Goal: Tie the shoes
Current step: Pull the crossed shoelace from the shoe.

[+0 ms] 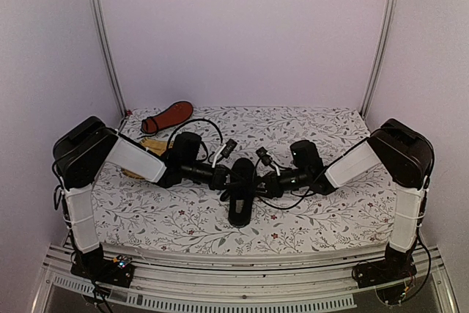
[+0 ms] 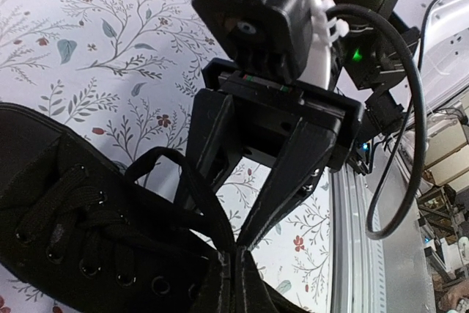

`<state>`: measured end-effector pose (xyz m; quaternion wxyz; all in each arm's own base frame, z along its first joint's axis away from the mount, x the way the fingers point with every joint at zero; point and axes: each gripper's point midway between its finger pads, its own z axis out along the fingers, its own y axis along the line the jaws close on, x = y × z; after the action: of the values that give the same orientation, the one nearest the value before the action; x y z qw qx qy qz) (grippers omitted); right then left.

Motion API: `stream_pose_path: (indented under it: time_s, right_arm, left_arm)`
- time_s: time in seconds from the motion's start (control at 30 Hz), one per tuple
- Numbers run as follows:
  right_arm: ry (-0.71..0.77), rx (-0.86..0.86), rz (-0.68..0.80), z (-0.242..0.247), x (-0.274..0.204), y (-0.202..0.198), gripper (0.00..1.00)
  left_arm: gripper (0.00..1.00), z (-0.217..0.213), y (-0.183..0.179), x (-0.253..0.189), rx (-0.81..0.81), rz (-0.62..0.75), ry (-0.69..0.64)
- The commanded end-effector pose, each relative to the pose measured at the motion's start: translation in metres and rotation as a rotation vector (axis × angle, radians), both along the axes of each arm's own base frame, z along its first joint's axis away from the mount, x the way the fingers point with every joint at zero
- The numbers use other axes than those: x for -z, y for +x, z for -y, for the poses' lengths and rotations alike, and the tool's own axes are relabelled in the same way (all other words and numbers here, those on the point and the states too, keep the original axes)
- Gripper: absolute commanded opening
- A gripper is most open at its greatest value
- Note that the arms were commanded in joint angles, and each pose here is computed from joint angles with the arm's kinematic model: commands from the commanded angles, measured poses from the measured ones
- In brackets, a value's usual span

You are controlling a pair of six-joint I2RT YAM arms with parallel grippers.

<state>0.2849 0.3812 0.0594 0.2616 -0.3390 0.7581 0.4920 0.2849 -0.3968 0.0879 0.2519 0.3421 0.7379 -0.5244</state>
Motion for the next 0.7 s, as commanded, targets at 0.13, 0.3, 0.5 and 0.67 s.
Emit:
stream_pose_path:
  time_s: [0.13,0.3,0.5,0.67]
  right_arm:
    - [0.02,-0.044,0.029,-0.008,-0.003,-0.004,0.11]
    - [0.003,0.001,0.043,0.001,-0.004,-0.005,0.02]
    - [-0.05,0.064,0.025,0.021,0.007,-0.015,0.02]
    - [-0.083,0.099,0.0,0.034,0.016,-0.023,0.02]
  left_arm:
    - [0.0,0.001,0.0,-0.019,0.021,0.037,-0.049]
    - [0.0,0.0,0.003,-0.018,0.001,0.042,-0.036]
    - [0.01,0.0,0.006,-0.014,-0.004,0.045,-0.009]
    - [0.04,-0.001,0.007,-0.012,-0.011,0.048,0.003]
